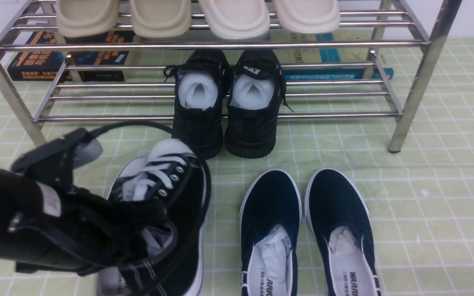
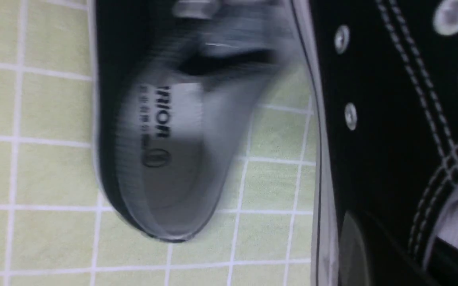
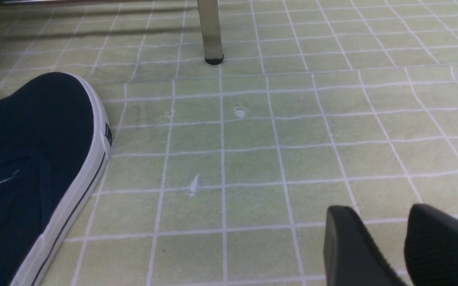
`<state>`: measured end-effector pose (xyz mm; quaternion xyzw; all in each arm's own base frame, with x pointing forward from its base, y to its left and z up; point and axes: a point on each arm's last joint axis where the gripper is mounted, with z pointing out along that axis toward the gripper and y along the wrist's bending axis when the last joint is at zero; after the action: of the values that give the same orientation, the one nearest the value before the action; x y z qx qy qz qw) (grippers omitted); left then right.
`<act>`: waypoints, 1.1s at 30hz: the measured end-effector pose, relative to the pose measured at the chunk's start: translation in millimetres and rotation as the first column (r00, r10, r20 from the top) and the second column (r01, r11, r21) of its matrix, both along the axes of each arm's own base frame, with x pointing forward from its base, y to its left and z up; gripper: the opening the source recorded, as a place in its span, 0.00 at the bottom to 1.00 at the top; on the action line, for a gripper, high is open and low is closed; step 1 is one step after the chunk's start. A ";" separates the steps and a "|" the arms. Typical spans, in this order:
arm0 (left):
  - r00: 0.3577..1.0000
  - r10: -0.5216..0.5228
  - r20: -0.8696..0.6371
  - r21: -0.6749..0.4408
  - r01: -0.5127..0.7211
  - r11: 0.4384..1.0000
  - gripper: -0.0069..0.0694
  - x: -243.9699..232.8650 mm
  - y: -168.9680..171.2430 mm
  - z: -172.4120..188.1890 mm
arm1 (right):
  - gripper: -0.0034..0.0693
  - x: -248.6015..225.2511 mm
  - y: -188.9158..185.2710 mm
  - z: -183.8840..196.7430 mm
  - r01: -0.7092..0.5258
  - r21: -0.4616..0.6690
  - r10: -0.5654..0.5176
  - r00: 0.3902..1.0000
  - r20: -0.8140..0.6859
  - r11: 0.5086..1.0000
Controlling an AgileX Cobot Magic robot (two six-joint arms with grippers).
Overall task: Take the shoes off the shelf with your hand from the green coffee tablecloth.
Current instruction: 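Set the held shoe down on the floor in front of the rack with the left gripper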
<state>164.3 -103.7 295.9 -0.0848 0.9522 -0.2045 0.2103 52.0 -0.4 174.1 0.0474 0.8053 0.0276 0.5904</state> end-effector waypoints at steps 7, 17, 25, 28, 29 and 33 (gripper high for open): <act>0.998 0.044 0.034 -0.017 -0.043 0.999 0.10 -0.6 3.2 20.1 | 0.38 0.0 0.0 0.0 0.000 0.000 0.000 1.000 0.000 1.000; 0.995 0.042 -0.087 0.080 -0.035 0.996 0.10 27.6 -12.3 -15.5 | 0.38 0.0 0.0 0.0 0.000 0.000 0.000 1.000 0.000 1.000; 0.990 0.049 -0.130 0.105 -0.035 0.994 0.10 44.2 -22.2 -37.4 | 0.38 0.0 0.0 0.0 0.000 0.000 0.000 1.000 0.000 1.000; 0.991 0.048 -0.127 0.109 -0.034 0.994 0.10 45.0 -22.3 -38.0 | 0.38 0.0 0.0 0.0 0.000 0.000 0.000 1.000 0.000 1.000; 0.991 0.048 -0.124 0.106 -0.035 0.994 0.10 44.6 -22.0 -36.6 | 0.38 0.0 0.0 0.0 0.000 0.000 0.000 1.000 0.000 1.000; 0.994 0.047 -0.098 0.088 -0.038 0.995 0.10 40.3 -19.7 -25.8 | 0.38 0.0 0.0 0.0 0.000 0.000 0.000 1.000 0.000 1.000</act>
<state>204.6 -123.4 270.1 -0.1060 0.9675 -0.1543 0.1700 52.0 -0.4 174.1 0.0474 0.8053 0.0276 0.5904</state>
